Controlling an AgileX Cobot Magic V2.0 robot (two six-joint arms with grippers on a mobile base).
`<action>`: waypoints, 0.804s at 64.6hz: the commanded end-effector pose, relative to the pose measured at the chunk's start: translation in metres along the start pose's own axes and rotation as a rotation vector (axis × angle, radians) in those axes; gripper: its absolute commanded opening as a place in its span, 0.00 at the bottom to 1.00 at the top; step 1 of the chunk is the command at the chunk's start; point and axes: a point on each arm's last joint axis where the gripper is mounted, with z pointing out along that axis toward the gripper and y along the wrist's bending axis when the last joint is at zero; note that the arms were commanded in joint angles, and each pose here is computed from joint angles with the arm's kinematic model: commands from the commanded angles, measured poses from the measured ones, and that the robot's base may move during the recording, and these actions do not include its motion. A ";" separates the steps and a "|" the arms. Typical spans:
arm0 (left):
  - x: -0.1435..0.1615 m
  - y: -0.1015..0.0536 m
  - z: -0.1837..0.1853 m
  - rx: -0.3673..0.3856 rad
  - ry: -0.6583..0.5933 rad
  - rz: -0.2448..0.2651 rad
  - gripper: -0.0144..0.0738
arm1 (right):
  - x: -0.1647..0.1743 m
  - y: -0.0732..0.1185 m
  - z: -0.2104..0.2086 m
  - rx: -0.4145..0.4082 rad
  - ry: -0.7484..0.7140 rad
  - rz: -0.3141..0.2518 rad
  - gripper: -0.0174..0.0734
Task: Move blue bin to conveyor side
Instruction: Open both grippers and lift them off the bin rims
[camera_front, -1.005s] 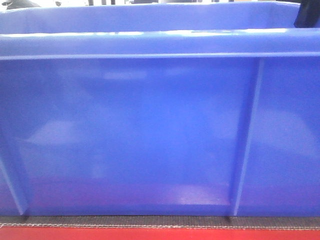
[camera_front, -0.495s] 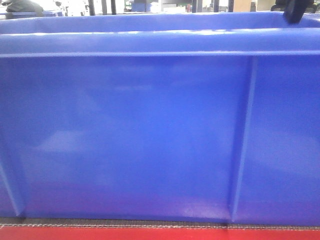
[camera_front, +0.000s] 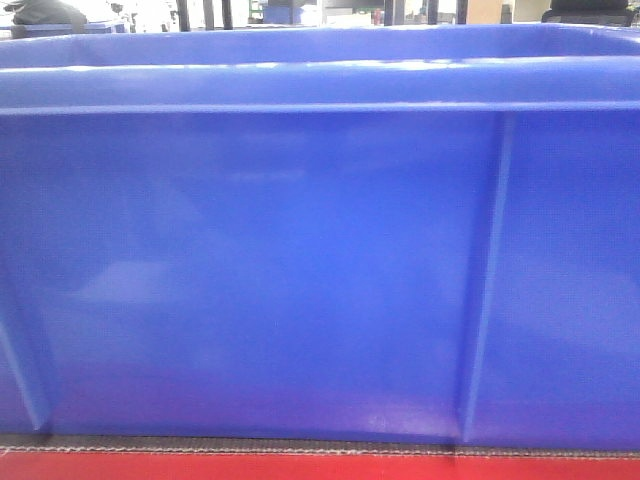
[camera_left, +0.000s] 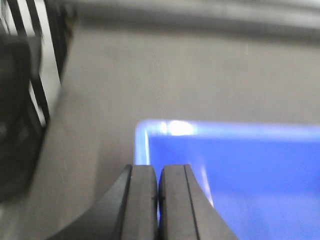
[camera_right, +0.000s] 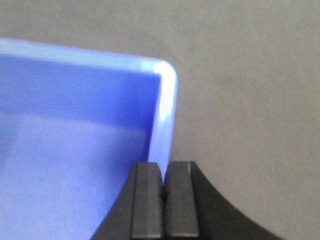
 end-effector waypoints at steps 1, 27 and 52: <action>-0.009 0.000 -0.008 -0.011 -0.065 0.015 0.17 | -0.009 -0.001 -0.008 -0.009 -0.092 -0.007 0.11; -0.002 -0.004 -0.050 -0.005 -0.215 -0.001 0.17 | 0.013 -0.008 -0.061 -0.057 -0.372 -0.002 0.10; 0.075 0.003 -0.077 -0.047 -0.398 -0.026 0.17 | 0.104 -0.017 -0.071 -0.083 -0.672 -0.095 0.10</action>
